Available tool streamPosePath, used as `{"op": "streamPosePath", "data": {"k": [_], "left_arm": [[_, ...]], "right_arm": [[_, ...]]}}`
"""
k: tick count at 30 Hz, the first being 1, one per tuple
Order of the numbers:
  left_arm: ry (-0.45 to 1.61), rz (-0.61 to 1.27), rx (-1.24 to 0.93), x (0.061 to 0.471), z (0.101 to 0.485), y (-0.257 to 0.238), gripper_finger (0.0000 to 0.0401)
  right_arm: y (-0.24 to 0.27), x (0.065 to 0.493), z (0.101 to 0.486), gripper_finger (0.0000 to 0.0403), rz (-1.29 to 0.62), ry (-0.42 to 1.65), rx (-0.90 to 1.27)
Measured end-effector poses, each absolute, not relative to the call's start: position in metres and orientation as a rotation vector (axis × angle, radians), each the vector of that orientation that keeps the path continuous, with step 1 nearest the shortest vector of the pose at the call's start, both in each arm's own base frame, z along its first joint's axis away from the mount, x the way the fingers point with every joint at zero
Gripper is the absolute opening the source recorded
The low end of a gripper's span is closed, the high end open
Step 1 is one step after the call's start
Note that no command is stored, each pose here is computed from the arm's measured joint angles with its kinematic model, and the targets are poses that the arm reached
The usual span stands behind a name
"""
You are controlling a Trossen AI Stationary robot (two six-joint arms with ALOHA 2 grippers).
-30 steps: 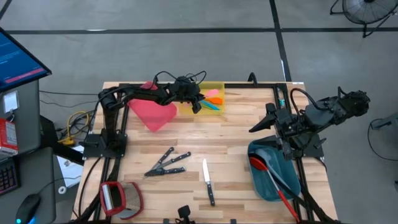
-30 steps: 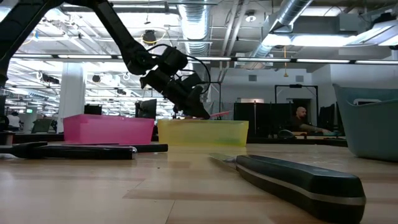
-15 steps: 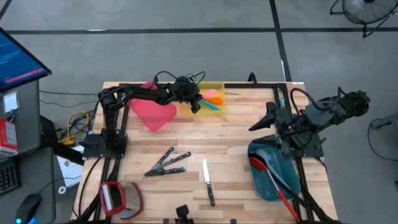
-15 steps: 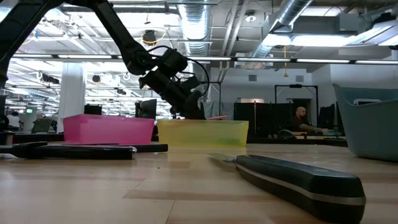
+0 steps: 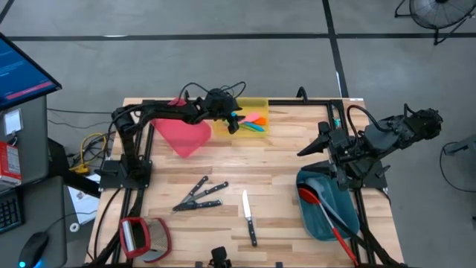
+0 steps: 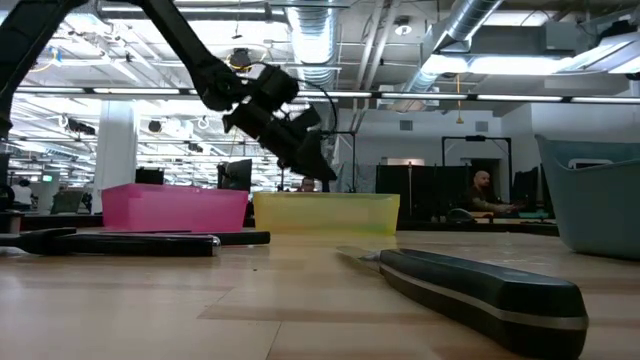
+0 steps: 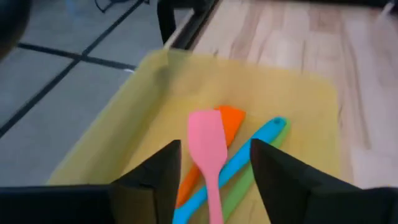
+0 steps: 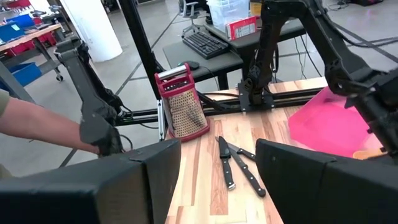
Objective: Pick & Place Kitchen Items
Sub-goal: Put the black knife into the pink bin
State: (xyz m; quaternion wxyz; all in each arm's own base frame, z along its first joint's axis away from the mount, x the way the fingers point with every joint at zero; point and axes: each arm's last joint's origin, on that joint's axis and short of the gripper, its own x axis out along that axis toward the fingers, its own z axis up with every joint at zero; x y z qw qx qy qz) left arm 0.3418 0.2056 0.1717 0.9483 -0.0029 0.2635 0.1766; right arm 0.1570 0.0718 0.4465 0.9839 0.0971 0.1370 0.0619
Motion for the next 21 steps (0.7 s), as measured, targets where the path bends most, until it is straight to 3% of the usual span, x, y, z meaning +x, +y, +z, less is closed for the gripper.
{"op": "streamPosePath", "data": {"k": [5,13,21], "left_arm": [[0.445,0.371,0.032,0.337,0.21,0.196,0.0204],[0.281,0.285,0.104,0.327,0.281,0.146,0.02],[0.358,0.195,0.134,0.31,0.313,0.074,0.0201]], "right_arm": [[0.072,0.157,0.447,0.0202,0.125,0.276,0.195],[0.072,0.157,0.446,0.0202,0.125,0.276,0.195],[0.072,0.157,0.446,0.0202,0.125,0.276,0.195]]}}
